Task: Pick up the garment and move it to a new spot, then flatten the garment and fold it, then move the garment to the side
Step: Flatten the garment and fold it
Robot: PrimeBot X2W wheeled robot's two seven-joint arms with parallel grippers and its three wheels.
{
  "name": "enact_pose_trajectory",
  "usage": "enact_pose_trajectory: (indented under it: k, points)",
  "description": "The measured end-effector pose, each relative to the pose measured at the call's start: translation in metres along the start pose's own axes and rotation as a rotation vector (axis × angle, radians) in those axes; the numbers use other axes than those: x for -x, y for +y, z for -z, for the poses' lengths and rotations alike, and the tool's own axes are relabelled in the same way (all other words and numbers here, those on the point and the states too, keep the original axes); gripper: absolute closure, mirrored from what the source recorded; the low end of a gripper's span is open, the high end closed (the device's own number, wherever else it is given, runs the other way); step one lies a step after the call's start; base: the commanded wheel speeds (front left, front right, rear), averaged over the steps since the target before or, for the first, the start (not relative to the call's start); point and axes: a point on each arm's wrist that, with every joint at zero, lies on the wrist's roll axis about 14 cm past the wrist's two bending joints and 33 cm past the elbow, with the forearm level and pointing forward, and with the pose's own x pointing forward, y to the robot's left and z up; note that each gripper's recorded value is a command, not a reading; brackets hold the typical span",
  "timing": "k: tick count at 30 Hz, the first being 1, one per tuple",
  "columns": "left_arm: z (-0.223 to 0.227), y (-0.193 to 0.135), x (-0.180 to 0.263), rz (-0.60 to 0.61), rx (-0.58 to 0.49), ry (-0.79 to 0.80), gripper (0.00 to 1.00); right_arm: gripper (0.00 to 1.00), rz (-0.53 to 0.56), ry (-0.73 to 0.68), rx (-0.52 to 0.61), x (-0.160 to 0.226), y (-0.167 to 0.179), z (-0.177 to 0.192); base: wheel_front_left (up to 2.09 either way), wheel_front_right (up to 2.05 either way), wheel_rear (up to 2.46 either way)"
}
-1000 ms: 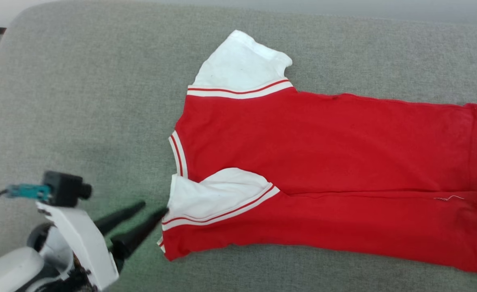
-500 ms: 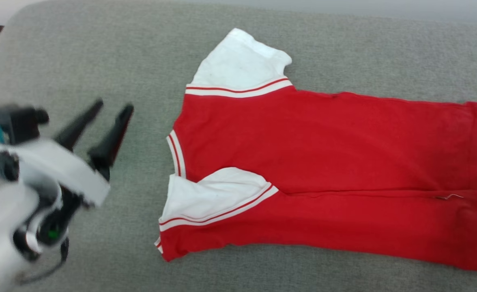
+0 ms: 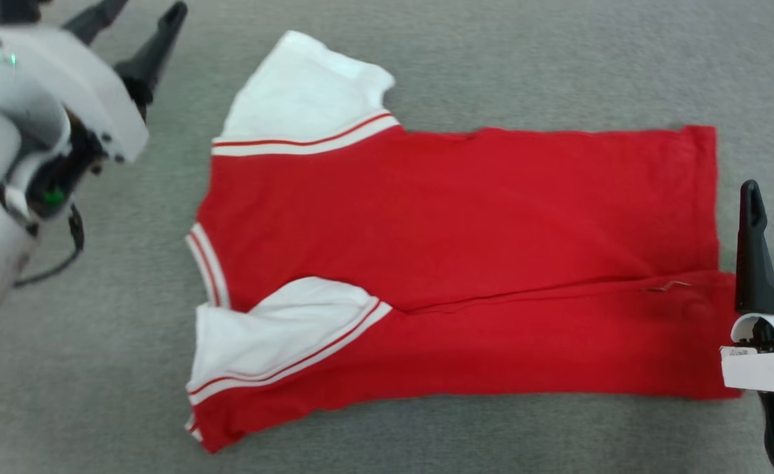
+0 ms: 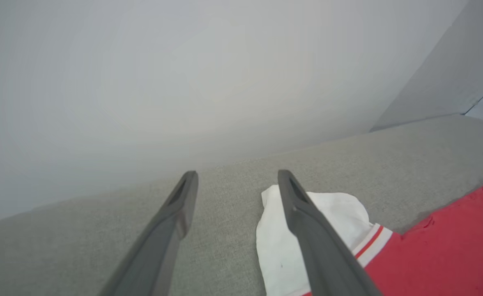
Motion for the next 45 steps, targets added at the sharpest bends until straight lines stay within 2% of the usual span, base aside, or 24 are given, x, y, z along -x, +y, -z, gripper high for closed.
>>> enact_pose_trajectory:
  k: [4, 9, 15, 20, 29, 31, 32, 36, 40, 45]
  points:
    - [0.007, -0.009, -0.033, 0.036, -0.017, 0.082, 0.0, 0.0, 0.048, 0.006, 0.007, 0.009, -0.011, 0.002, 0.0, 0.0, 0.0]
    - [0.039, -0.022, -0.062, 0.072, -0.03, 0.268, 0.0, 0.0, 0.093, 0.017, 0.013, 0.02, -0.021, 0.006, 0.0, 0.0, 0.0]
    - [0.08, -0.048, -0.078, 0.15, -0.018, 0.487, 0.0, 0.0, 0.143, 0.032, 0.03, 0.03, -0.034, 0.008, 0.0, 0.0, 0.0]
    - [0.108, -0.044, -0.078, 0.154, -0.023, 0.645, 0.0, 0.0, 0.168, 0.053, 0.037, 0.035, -0.04, 0.013, 0.0, 0.0, 0.0]
    - [0.117, -0.04, -0.084, 0.149, -0.002, 0.719, 0.0, 0.0, 0.173, 0.076, 0.046, 0.037, -0.042, 0.018, 0.0, 0.0, 0.0]
    - [0.118, -0.043, -0.084, 0.159, 0.0, 0.72, 0.63, 0.0, 0.168, 0.085, 0.044, 0.036, -0.04, 0.02, 0.0, 0.0, 0.0]
    - [0.118, -0.044, -0.084, 0.165, 0.002, 0.719, 1.0, 0.0, 0.163, 0.092, 0.039, 0.035, -0.039, 0.022, 0.0, 0.0, 0.0]
    - [0.117, -0.048, -0.083, 0.18, 0.004, 0.706, 1.0, 0.0, 0.102, 0.135, 0.053, 0.023, -0.031, 0.024, 0.0, 0.0, 0.0]
    - [0.115, -0.051, -0.082, 0.193, 0.006, 0.687, 1.0, 0.0, 0.023, 0.226, 0.125, -0.003, -0.029, 0.024, 0.0, 0.0, 0.0]
    - [0.11, -0.059, -0.078, 0.217, 0.012, 0.671, 1.0, 0.0, -0.054, 0.399, 0.218, -0.04, -0.03, 0.031, 0.0, 0.0, 0.0]
